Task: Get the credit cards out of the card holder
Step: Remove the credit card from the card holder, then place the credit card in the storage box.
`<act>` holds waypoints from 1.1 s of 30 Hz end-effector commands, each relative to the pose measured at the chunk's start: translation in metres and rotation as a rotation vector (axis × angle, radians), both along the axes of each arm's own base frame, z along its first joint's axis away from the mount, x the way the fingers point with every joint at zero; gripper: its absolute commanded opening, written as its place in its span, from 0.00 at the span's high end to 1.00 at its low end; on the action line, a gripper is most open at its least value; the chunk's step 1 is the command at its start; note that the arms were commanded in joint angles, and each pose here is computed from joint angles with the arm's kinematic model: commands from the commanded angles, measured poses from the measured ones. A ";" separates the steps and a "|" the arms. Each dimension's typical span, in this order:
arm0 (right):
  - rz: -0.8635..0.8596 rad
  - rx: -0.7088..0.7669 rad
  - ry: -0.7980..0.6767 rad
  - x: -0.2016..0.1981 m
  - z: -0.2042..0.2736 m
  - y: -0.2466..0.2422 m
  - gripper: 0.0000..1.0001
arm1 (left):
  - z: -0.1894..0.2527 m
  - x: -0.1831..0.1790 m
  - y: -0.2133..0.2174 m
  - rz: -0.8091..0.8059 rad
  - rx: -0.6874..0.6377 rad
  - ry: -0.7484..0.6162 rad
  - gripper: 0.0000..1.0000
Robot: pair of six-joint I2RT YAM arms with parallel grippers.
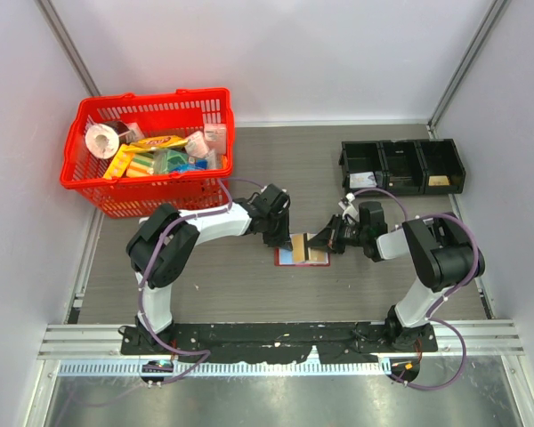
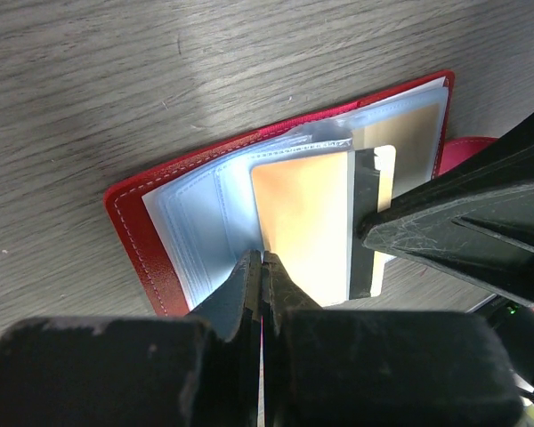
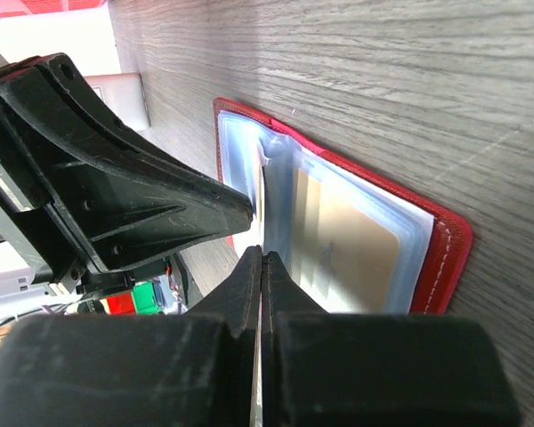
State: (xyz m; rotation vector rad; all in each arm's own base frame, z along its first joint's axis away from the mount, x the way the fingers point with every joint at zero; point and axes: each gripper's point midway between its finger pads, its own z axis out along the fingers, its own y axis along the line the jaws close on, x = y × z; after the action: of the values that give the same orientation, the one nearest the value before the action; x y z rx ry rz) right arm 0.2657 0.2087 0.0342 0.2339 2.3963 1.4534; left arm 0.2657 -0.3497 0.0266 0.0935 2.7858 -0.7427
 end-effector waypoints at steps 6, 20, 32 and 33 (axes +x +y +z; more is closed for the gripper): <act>-0.089 -0.040 -0.040 0.008 0.020 -0.031 0.99 | -0.025 -0.009 0.026 0.026 0.129 0.046 1.00; -0.254 -0.246 -0.094 0.020 0.093 -0.065 0.99 | 0.093 0.037 0.033 0.003 0.100 -0.437 0.38; -0.301 -0.243 -0.148 0.012 0.166 -0.069 0.99 | 0.192 -0.005 0.001 -0.348 0.243 -1.153 0.09; -0.300 -0.239 -0.147 0.011 0.167 -0.068 0.99 | 0.194 -0.009 -0.001 -0.375 0.264 -1.185 0.09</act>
State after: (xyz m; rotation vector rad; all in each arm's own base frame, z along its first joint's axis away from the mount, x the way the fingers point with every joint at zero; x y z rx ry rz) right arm 0.2847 0.1408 0.1869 0.3764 2.2665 1.0134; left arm 0.2450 -0.3524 0.1995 0.7271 1.8978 -0.4122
